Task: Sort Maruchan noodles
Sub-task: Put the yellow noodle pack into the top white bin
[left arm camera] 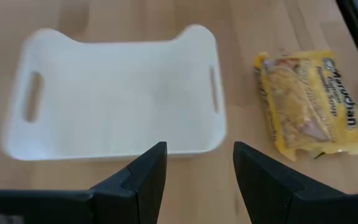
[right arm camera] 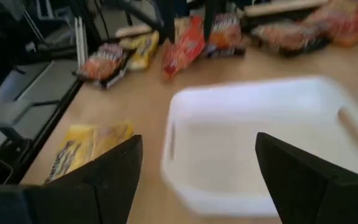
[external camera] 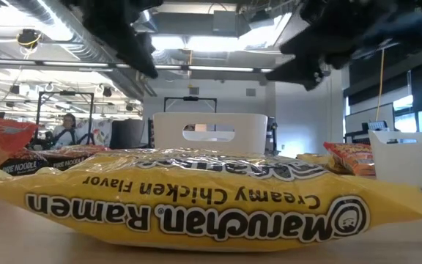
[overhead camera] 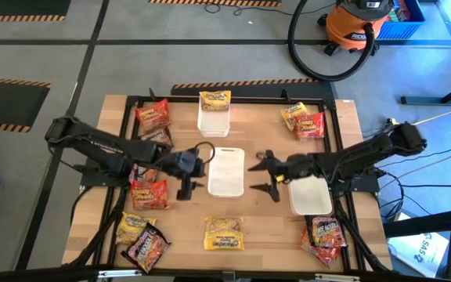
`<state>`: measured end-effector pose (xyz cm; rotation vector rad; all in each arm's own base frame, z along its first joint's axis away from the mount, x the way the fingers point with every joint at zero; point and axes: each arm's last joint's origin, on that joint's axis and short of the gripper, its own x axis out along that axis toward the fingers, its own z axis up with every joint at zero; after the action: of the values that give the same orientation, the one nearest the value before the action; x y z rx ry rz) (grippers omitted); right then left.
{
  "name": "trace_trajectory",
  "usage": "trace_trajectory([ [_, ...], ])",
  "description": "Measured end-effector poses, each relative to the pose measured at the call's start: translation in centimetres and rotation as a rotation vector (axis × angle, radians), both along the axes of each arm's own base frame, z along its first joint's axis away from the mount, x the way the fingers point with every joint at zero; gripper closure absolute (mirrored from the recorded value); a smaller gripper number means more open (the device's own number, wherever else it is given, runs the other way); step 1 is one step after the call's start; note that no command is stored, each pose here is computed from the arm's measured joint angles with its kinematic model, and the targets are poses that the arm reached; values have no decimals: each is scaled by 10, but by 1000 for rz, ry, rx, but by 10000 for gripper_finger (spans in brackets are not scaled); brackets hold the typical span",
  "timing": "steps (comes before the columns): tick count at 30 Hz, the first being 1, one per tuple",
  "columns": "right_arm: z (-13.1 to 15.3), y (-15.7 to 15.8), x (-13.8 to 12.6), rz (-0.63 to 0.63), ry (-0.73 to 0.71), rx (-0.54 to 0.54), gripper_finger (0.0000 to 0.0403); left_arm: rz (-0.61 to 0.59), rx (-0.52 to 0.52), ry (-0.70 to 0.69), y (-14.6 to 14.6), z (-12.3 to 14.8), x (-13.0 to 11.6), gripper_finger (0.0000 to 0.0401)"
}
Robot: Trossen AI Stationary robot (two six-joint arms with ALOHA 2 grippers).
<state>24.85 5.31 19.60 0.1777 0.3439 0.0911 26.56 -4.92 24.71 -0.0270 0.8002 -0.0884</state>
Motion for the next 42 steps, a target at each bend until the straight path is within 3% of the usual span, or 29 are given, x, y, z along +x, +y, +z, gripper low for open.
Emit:
trace_trajectory([
  [8,-17,54,17,60,101,50,110,-5,-92,-63,-33,-36,-14,222],
  [12,-25,81,29,120,232,73,110,35,-104,-77,-46,-51,-26,222],
  [18,-51,107,42,111,408,134,110,71,-134,-118,-61,-71,-38,222],
  [27,-80,114,52,44,540,289,110,35,-176,-123,-79,-98,-27,222],
  [42,-87,117,61,-92,494,512,110,-27,-260,-133,-90,-150,-3,222],
])
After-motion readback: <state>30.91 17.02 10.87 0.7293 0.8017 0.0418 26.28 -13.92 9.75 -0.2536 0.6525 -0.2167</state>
